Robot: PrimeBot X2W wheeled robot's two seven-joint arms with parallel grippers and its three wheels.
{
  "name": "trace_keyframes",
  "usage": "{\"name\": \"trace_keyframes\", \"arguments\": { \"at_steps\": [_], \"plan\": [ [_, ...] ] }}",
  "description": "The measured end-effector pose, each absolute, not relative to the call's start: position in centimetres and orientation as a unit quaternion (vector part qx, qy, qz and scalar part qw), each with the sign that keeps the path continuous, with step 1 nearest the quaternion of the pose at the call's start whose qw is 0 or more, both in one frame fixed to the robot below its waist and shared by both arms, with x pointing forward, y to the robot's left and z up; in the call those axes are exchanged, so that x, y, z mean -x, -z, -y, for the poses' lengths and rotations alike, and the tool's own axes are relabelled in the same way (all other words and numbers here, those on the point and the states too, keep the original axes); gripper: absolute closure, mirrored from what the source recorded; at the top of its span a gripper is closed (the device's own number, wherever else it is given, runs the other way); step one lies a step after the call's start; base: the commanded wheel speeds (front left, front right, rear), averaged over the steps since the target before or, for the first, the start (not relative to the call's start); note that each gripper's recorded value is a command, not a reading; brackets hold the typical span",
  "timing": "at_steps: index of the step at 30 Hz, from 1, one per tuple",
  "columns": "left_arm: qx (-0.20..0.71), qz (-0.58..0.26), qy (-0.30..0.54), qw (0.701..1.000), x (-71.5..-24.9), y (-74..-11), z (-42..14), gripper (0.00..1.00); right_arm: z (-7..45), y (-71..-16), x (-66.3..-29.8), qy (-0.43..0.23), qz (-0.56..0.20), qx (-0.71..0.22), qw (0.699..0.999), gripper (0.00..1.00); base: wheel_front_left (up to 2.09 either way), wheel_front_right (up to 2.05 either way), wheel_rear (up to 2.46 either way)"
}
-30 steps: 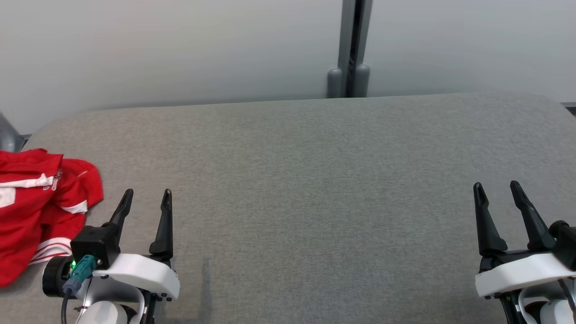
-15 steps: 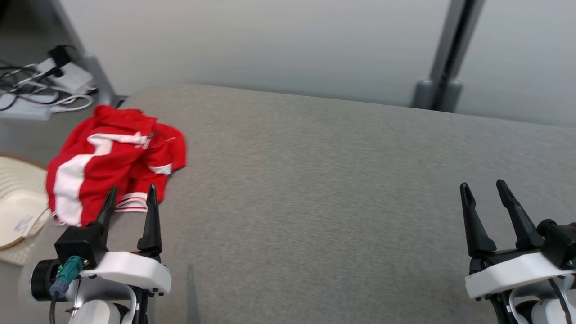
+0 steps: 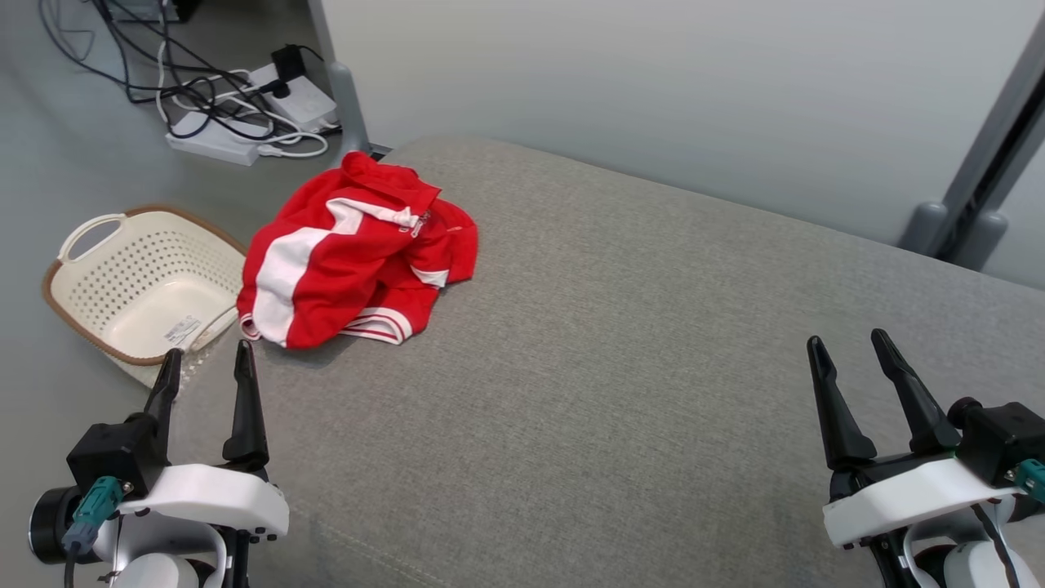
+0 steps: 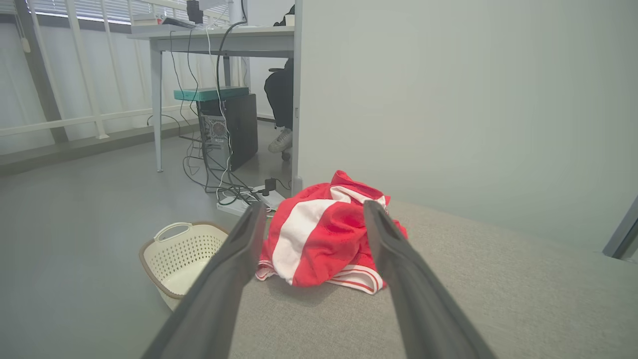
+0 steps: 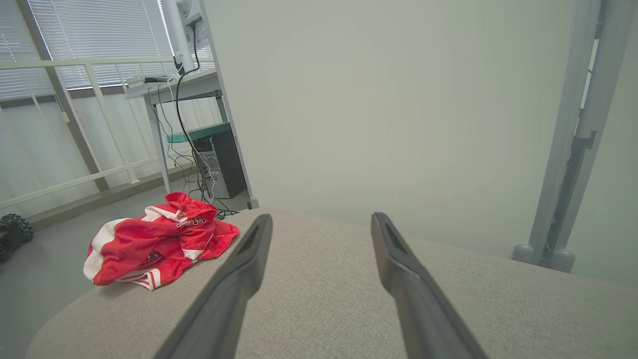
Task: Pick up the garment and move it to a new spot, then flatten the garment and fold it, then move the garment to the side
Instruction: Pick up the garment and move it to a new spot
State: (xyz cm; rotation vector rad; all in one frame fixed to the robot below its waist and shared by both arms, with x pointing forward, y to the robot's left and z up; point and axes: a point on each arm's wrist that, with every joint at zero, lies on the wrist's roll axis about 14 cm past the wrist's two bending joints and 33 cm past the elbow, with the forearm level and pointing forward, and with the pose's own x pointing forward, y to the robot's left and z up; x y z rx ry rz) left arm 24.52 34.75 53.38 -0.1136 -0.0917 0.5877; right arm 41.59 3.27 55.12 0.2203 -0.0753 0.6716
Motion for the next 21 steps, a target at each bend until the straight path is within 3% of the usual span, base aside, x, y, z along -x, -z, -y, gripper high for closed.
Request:
{"name": "trace_keyframes", "arguments": {
  "at_steps": [21],
  "plan": [
    [0.056,0.046,-0.302,0.951,-24.21,-53.36,-35.45,0.0,-4.3,-54.4,-42.09,-0.341,0.026,-0.111,0.933,0.0,0.0,0.0,0.0]
  ]
}}
